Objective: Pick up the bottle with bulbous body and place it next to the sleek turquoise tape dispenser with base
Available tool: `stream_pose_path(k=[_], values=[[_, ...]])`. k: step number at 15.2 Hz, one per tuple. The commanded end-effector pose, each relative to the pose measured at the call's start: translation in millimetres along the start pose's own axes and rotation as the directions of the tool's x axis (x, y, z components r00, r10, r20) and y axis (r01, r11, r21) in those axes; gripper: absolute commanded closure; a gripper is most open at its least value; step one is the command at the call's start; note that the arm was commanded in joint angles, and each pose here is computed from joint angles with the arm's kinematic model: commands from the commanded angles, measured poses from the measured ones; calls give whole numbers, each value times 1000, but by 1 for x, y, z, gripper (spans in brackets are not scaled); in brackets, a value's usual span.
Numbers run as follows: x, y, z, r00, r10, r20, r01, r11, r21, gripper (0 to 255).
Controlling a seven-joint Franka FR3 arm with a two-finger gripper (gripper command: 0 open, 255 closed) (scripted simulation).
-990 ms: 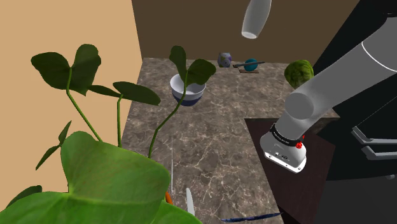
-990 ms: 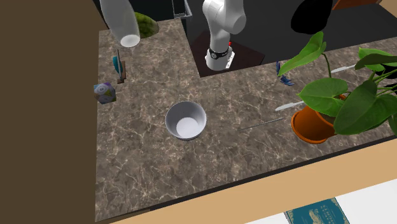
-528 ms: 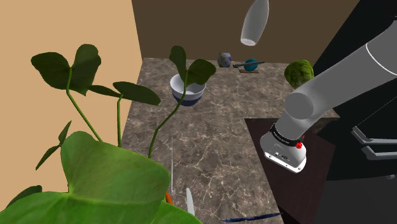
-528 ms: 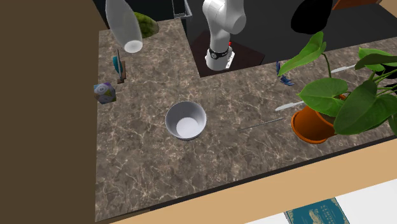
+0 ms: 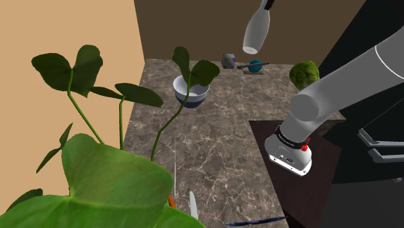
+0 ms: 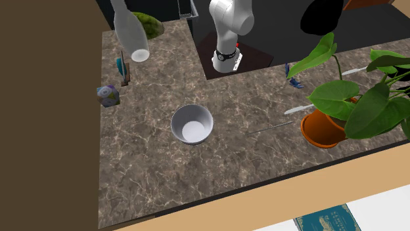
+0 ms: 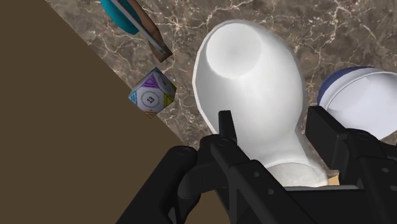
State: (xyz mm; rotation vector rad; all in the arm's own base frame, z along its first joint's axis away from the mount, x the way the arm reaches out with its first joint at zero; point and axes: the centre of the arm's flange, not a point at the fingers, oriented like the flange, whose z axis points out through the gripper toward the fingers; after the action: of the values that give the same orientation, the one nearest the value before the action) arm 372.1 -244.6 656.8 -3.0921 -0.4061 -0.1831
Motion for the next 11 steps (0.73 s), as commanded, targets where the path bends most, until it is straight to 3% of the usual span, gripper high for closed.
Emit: stream_pose_path(k=[1, 11], values=[[-1, -1, 10, 1000, 0, -1, 0, 1000, -1, 255], [-7, -1, 62, 1000, 0, -1, 0, 1000, -1, 255]])
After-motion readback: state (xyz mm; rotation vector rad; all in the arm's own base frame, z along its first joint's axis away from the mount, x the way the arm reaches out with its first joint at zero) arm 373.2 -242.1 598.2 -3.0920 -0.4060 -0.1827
